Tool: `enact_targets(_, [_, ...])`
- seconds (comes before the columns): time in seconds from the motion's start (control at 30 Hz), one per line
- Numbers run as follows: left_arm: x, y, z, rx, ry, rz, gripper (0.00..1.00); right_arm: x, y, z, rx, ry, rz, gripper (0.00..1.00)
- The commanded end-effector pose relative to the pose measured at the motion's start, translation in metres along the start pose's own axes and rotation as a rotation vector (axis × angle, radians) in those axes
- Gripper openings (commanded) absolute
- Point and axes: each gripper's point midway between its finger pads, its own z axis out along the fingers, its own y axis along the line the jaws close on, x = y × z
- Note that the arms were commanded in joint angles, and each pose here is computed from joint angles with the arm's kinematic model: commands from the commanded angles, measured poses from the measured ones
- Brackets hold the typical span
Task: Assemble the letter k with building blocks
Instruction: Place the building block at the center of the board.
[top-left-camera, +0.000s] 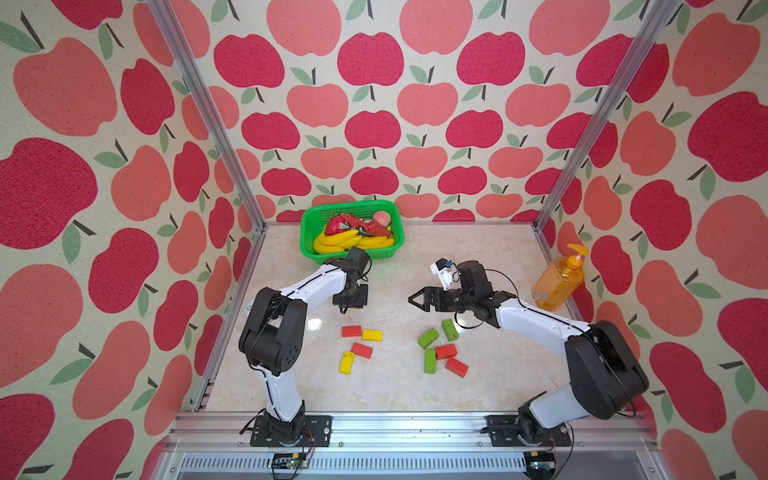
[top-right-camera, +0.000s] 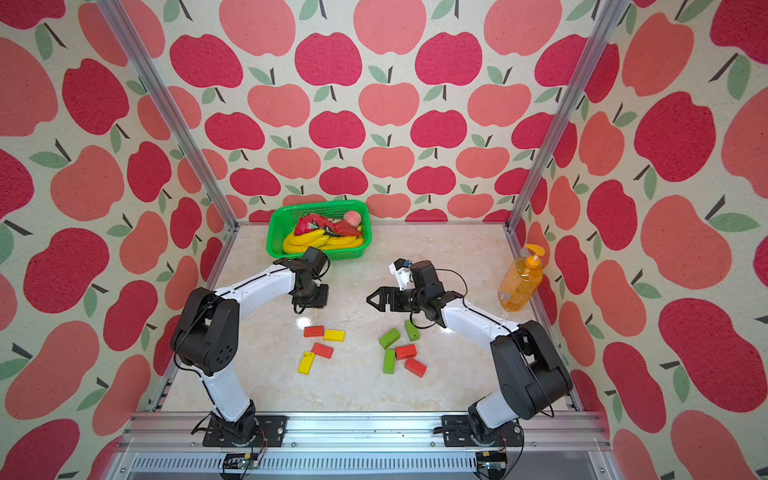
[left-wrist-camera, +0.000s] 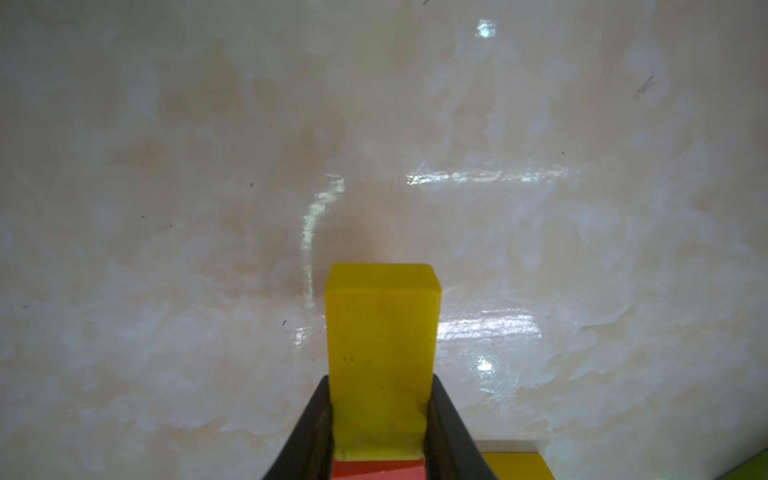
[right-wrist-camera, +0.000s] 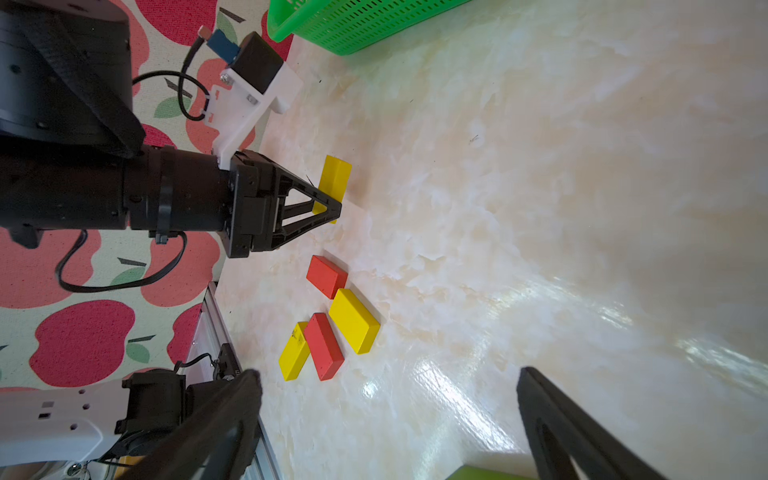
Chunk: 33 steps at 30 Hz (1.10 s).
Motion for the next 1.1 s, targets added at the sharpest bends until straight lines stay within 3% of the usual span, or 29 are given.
enact_targets(0.0, [-0.007,-0.003,0.004,-0.011,0.019,0.033,0.06,-0.001,0.002,-0.003,-0.022,-0.006,0.015,0.99])
enact_targets(0.47, [-0.028,-0.008,0.028,-0.045,0.038,0.022,0.05,-0.002,0.002,-0.006,-0.020,-0.015,0.016,0.99])
enact_targets(1.07, [-0.030,-0.008,0.042,-0.043,0.052,-0.005,0.08,-0.002,-0.001,-0.006,-0.010,-0.022,0.013,0.99])
